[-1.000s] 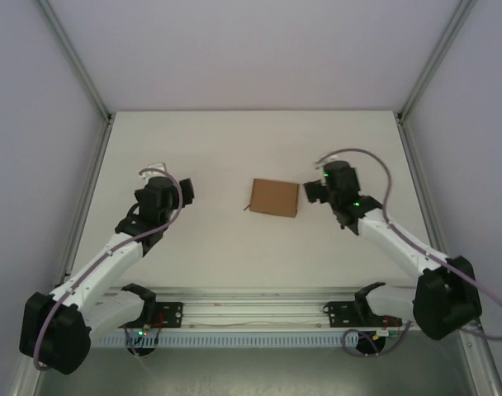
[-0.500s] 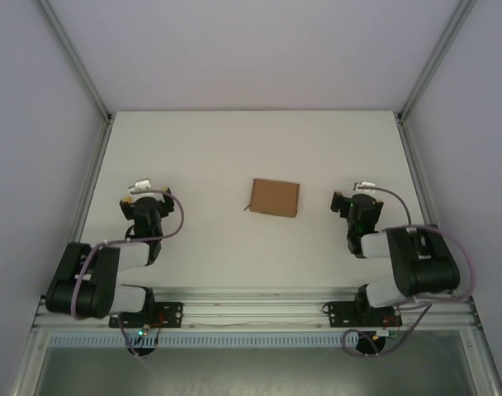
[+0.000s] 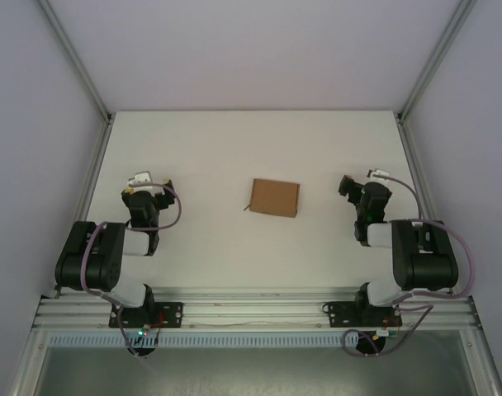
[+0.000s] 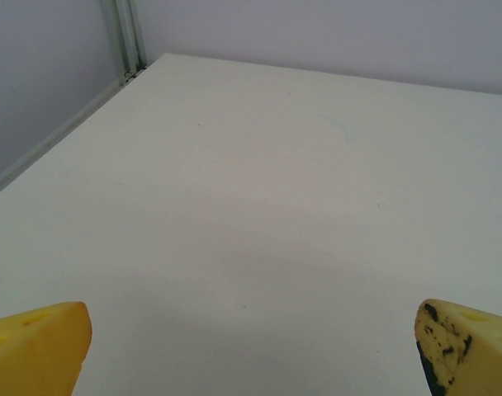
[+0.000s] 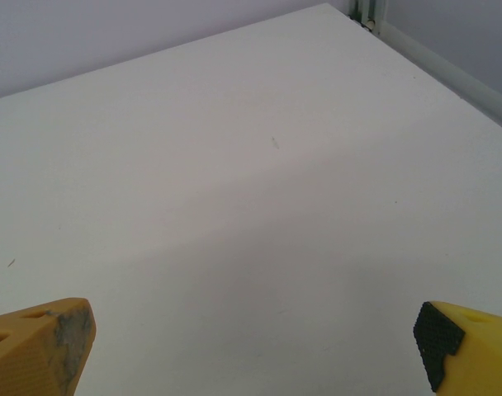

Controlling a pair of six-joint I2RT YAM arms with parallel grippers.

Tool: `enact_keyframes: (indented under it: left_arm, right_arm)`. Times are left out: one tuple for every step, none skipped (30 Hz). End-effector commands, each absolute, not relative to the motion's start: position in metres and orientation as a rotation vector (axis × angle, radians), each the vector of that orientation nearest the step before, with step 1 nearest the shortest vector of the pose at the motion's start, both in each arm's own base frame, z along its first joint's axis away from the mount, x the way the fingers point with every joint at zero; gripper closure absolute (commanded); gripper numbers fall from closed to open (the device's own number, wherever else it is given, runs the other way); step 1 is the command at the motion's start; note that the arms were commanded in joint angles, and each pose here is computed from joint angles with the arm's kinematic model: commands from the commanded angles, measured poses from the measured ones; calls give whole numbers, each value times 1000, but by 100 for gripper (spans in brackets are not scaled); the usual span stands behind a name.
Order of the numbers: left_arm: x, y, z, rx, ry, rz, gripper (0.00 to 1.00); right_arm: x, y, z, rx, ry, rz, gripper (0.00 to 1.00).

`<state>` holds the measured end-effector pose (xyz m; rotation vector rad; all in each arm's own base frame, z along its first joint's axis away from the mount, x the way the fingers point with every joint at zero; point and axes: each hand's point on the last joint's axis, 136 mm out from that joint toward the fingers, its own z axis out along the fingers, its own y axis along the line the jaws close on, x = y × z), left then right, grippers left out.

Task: Assemble paper box

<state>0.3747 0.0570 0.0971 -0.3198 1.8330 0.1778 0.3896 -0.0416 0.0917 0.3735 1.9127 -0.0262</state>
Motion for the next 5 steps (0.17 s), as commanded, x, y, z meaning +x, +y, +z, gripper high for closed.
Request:
enact_keyframes:
  left_arm:
    - [380,55,107,-302,1812,161,0]
    - [380,55,107,-299,1803,162,0]
    - [380,54,107,-300,1807,161,0]
    - [380,55,106,-302,1819,160,0]
    - [380,54,106,-300,1814,161,0]
  right_arm:
    - [391,-41,98,383,1894,-13,0]
    - [391,-41,97,383,1895,-11,0]
    - [391,-41,97,384,1894,-12,0]
    - [391,-41,98,386,1893,-11,0]
    - [390,-41,97,384,1894,-11,0]
